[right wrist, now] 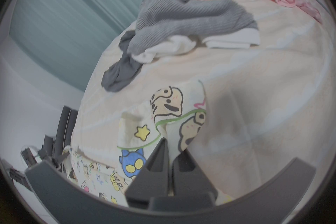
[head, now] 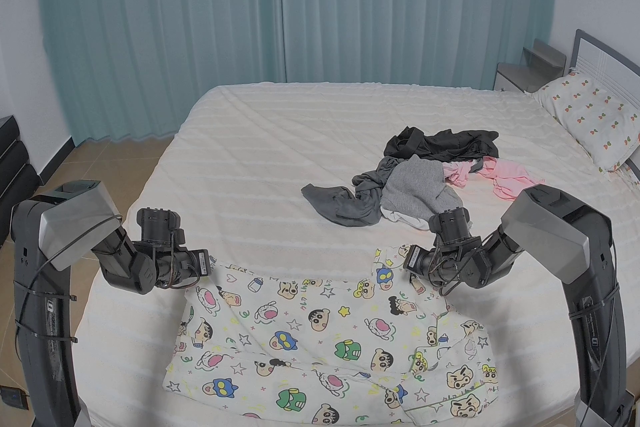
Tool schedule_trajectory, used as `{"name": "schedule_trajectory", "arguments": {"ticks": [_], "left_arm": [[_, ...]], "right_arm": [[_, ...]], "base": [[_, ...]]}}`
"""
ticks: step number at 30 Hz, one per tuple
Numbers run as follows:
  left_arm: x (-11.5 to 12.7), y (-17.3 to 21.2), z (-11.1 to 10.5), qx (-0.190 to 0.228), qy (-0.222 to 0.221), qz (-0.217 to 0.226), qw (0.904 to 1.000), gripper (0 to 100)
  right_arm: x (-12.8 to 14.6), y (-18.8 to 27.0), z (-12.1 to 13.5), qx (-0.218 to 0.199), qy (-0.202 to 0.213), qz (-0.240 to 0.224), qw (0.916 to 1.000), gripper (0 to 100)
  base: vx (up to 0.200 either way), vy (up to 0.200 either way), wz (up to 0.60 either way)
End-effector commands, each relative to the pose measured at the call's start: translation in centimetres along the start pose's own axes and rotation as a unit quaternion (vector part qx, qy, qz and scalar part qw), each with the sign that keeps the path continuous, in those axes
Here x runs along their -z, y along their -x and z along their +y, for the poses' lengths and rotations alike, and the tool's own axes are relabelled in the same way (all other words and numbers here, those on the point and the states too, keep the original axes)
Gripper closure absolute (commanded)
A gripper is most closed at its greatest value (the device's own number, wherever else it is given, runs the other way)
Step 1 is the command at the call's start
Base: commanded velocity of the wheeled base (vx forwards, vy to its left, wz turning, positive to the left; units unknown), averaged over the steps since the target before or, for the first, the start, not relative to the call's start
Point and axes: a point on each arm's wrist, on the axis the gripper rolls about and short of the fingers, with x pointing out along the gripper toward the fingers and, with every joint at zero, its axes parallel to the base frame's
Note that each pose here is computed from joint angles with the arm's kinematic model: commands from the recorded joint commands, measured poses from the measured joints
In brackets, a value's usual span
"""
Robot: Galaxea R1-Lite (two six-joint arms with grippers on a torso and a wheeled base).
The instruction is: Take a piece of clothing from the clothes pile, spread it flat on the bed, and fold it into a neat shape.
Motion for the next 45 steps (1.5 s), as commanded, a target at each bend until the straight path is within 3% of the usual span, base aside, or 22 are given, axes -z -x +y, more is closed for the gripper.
{"name": "schedule_trajectory", "arguments": {"ticks": [1,12,26,39,45], "left_arm": [[-0.5,0.3,-0.1,-0.011,0.001,-0.017,0.9998,100],[0.5,0.8,0.2,-0.021,0.001,-0.043,0.9989,100],[0.5,1.3,0.3,-0.02,0.003,-0.053,0.9984,100],[2.2,3.8,0.4,-0.008,-0.003,-0.085,0.9964,100],[3.5,4.8,0.5,-0.006,-0.006,-0.09,0.9959,100]], "right_arm": [[-1.0,1.1,-0.7,-0.005,-0.027,-0.041,0.9988,100],[-1.4,5.0,-0.2,-0.053,-0.023,-0.081,0.995,100],[-0.7,7.5,-0.7,-0.07,-0.014,-0.07,0.995,100],[1.0,12.5,-1.5,-0.113,0.026,-0.085,0.9896,100],[2.5,14.0,-2.4,-0.112,0.048,-0.078,0.9895,100]], "base": [[0.0,0.0,0.0],[0.0,0.0,0.0],[0.0,0.0,0.0],[0.0,0.0,0.0],[0.0,0.0,0.0]]}}
